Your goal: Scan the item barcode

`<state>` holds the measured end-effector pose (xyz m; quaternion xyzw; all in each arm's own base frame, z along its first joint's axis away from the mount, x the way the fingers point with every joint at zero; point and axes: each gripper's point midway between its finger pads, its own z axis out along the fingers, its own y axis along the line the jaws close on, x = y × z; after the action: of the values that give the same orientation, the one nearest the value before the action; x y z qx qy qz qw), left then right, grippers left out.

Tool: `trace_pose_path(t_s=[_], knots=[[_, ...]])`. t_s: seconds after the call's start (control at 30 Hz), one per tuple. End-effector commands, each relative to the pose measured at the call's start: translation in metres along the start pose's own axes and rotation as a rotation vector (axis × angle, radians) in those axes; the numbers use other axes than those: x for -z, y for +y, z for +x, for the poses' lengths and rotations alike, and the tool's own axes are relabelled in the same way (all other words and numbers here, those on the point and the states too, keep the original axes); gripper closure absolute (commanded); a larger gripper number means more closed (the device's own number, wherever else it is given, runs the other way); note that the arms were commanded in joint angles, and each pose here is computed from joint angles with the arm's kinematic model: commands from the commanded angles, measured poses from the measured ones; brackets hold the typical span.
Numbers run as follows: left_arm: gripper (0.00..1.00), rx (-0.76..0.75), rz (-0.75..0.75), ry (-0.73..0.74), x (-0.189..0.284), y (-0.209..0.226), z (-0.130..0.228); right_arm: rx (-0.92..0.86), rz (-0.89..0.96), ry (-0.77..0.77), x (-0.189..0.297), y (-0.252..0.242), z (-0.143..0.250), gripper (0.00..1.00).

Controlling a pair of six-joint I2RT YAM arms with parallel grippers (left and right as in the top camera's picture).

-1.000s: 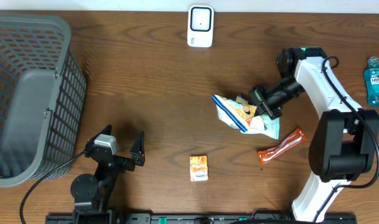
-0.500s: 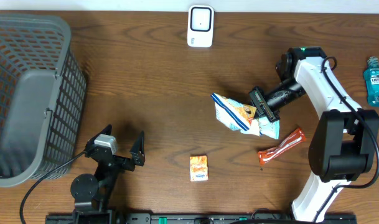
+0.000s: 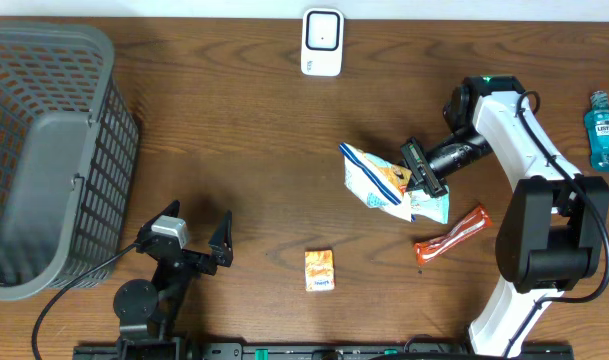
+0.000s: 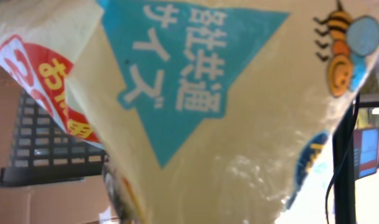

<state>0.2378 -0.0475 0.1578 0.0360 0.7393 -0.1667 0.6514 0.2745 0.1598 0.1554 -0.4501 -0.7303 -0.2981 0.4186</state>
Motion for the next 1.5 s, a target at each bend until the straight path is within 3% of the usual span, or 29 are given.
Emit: trace_pose_path(t_s=[0.0, 0.03, 0.17, 0.3, 0.37, 0.43, 0.5, 0.57, 0.9, 1.1, 1.27, 1.47], knots=[[0.02, 0.016, 0.009, 0.042, -0.002, 0.001, 0.017, 0.198, -0.048, 0.022, 0.003, 0.007, 0.011, 0.99], [0.02, 0.015, 0.009, 0.042, -0.002, 0.001, 0.017, 0.259, -0.059, 0.018, 0.003, 0.009, 0.010, 0.99], [0.02, 0.015, 0.009, 0.042, -0.002, 0.001, 0.017, 0.784, -0.226, 0.022, 0.008, 0.043, 0.016, 0.99], [0.02, 0.015, 0.009, 0.042, -0.002, 0.001, 0.017, 1.417, -0.606, 0.068, 0.031, 0.078, 0.062, 0.99], [0.02, 0.015, 0.009, 0.042, -0.002, 0.001, 0.017, 1.600, -0.651, 0.019, 0.034, 0.081, 0.066, 0.99], [0.02, 0.015, 0.009, 0.042, -0.002, 0.001, 0.017, 1.855, -0.672, -0.065, 0.033, 0.082, 0.067, 0.99], [0.02, 0.016, 0.009, 0.042, -0.002, 0.001, 0.017, 2.227, -0.680, -0.187, 0.026, 0.080, 0.068, 0.99], [0.02, 0.015, 0.009, 0.042, -0.002, 0.001, 0.017, 2.424, -0.694, -0.245, 0.021, 0.079, 0.072, 0.99], [0.02, 0.016, 0.009, 0.042, -0.002, 0.001, 0.017, 3.105, -0.728, -0.348, -0.021, 0.075, 0.104, 0.99], [0.02, 0.016, 0.009, 0.042, -0.002, 0.001, 0.017, 3.376, -0.764, -0.415, -0.017, 0.085, 0.144, 0.99], [0.02, 0.016, 0.008, 0.042, -0.002, 0.001, 0.017, 3.480, -0.770, -0.479, 0.001, 0.092, 0.176, 0.99], [0.02, 0.016, 0.008, 0.042, -0.002, 0.001, 0.017, 3.408, -0.764, -0.439, 0.007, 0.079, 0.191, 0.99]])
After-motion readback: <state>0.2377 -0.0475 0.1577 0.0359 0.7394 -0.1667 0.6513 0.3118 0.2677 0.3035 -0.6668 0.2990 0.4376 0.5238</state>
